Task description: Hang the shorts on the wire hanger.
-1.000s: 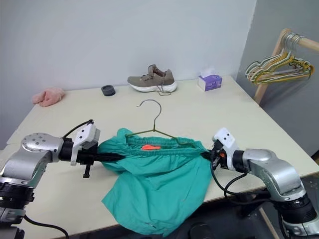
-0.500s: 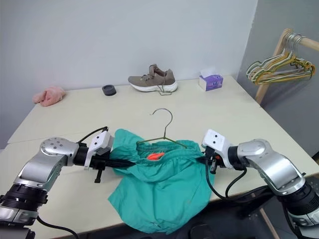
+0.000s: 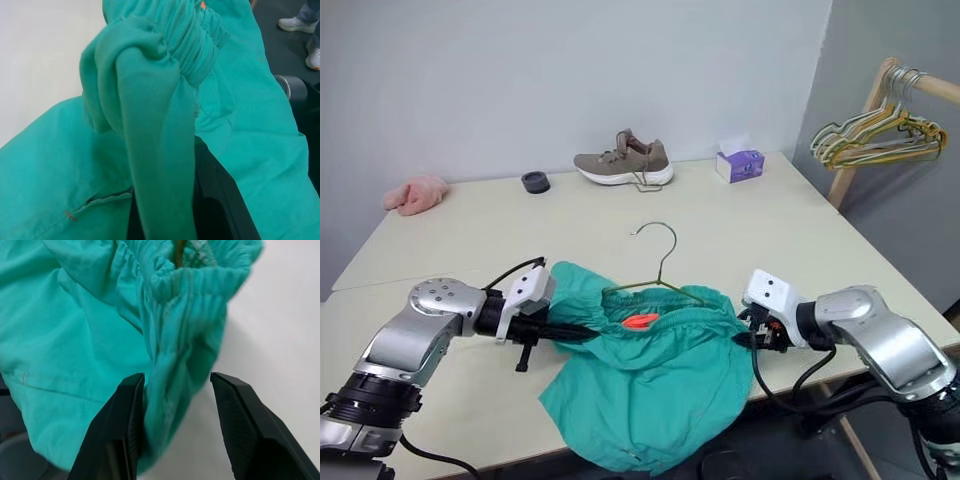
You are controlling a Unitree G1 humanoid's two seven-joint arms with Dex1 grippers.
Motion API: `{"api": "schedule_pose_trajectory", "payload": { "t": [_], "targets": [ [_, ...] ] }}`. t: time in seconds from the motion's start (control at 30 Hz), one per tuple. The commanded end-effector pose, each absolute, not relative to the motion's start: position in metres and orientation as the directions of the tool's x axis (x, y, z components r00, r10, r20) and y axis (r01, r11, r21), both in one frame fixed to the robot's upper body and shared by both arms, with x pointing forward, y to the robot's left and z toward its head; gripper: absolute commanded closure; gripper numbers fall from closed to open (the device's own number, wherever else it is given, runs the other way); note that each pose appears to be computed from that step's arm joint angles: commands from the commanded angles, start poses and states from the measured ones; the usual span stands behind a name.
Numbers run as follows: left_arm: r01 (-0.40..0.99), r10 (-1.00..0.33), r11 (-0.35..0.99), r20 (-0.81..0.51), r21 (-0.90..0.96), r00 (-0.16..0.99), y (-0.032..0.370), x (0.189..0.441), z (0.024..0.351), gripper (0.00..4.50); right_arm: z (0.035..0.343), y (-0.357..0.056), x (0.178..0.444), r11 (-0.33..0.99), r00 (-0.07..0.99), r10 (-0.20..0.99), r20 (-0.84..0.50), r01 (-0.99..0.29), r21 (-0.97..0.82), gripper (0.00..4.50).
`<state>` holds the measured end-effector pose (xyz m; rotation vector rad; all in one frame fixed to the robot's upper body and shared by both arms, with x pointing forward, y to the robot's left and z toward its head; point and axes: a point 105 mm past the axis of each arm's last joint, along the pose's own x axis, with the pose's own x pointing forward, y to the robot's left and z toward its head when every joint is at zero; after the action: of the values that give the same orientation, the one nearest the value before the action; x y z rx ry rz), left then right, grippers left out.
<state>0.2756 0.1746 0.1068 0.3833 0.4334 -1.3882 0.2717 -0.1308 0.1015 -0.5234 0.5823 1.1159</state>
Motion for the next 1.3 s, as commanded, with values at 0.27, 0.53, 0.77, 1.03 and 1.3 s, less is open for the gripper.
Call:
{"api": "schedule_pose_trajectory", "payload": {
  "t": [0.27,0.53,0.77,1.03,1.3],
  "targets": [
    [0.994,-0.866,0.108,-0.488,0.027,0.107,0.171,0.272,0.115,4.5,0.109,-0.106,0.287,0.206,0.236,0.718,-0.655,-0.971,-0.124,2.25],
    [0.993,-0.88,0.117,-0.463,0.01,0.108,0.169,0.27,0.115,4.5,0.112,-0.096,0.282,0.137,0.168,0.748,-0.642,-0.986,-0.098,4.3],
    [0.982,-0.89,0.189,-0.427,-0.027,0.159,0.166,0.28,0.116,4.5,0.124,-0.096,0.278,0.142,0.164,0.771,-0.615,-0.986,-0.085,4.47],
    [0.947,-0.877,0.314,-0.361,0.066,0.316,0.17,0.306,0.128,2.2,0.129,-0.111,0.274,0.234,0.216,0.775,-0.594,-0.971,-0.047,4.5],
    [0.829,-0.768,0.539,-0.32,0.147,0.555,0.212,0.334,0.142,1.26,0.123,-0.132,0.277,0.427,0.345,0.747,-0.568,-0.904,0.011,4.5]
  ]
}}
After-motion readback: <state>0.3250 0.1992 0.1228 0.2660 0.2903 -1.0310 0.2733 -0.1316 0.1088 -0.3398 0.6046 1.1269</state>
